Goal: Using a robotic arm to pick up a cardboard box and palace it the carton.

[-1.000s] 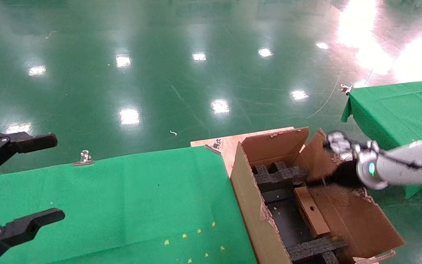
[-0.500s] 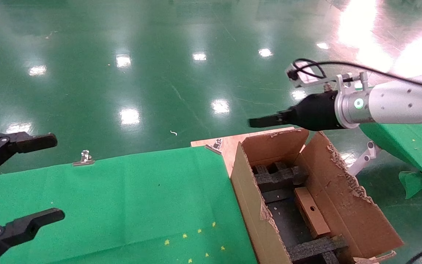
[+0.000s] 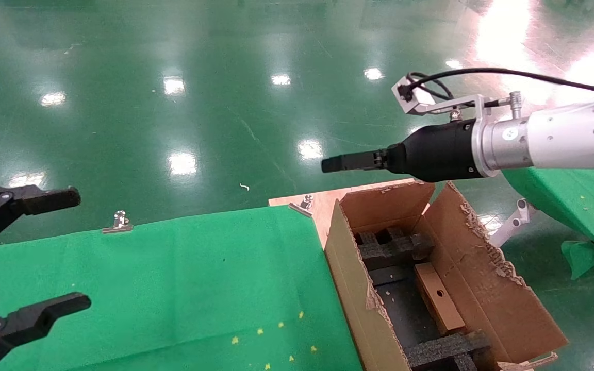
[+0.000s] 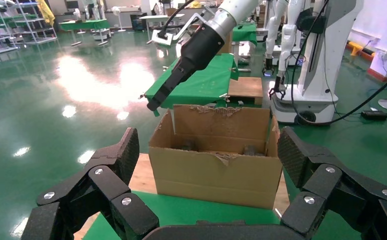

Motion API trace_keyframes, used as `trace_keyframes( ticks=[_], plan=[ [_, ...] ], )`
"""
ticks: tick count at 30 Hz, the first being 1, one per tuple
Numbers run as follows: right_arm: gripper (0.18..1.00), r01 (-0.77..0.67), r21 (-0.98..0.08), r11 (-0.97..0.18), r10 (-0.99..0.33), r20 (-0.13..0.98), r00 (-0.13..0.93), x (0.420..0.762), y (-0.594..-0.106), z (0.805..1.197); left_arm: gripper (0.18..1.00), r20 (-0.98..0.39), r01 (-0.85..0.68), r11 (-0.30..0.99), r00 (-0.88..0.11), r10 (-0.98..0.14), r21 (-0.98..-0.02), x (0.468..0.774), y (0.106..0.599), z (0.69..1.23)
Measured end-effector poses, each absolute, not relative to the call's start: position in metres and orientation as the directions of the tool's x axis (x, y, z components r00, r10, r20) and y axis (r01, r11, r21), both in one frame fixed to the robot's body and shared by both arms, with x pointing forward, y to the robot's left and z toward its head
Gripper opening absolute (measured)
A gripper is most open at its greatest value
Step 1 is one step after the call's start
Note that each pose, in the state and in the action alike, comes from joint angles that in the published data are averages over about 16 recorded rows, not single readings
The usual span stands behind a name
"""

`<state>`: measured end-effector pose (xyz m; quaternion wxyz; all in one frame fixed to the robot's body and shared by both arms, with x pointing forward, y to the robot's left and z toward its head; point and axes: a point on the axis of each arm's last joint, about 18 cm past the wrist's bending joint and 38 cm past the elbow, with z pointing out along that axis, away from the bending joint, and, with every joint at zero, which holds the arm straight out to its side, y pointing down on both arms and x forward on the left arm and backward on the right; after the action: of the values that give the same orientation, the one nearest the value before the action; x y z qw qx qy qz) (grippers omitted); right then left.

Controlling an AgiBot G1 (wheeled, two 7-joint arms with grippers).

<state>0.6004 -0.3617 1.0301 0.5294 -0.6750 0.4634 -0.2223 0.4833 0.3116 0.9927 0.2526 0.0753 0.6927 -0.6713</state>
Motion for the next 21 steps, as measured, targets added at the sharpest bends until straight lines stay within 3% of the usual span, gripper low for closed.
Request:
trace_keyframes(
  ticks=[21],
  plan=[
    [1.001, -0.219, -0.957, -0.191, -0.633, -0.050, 0.773, 0.570, -0.315, 1.010, 1.001, -0.451, 0.444, 0.087, -0.861, -0.235, -0.892, 0.483, 0.312, 0.993]
  ],
)
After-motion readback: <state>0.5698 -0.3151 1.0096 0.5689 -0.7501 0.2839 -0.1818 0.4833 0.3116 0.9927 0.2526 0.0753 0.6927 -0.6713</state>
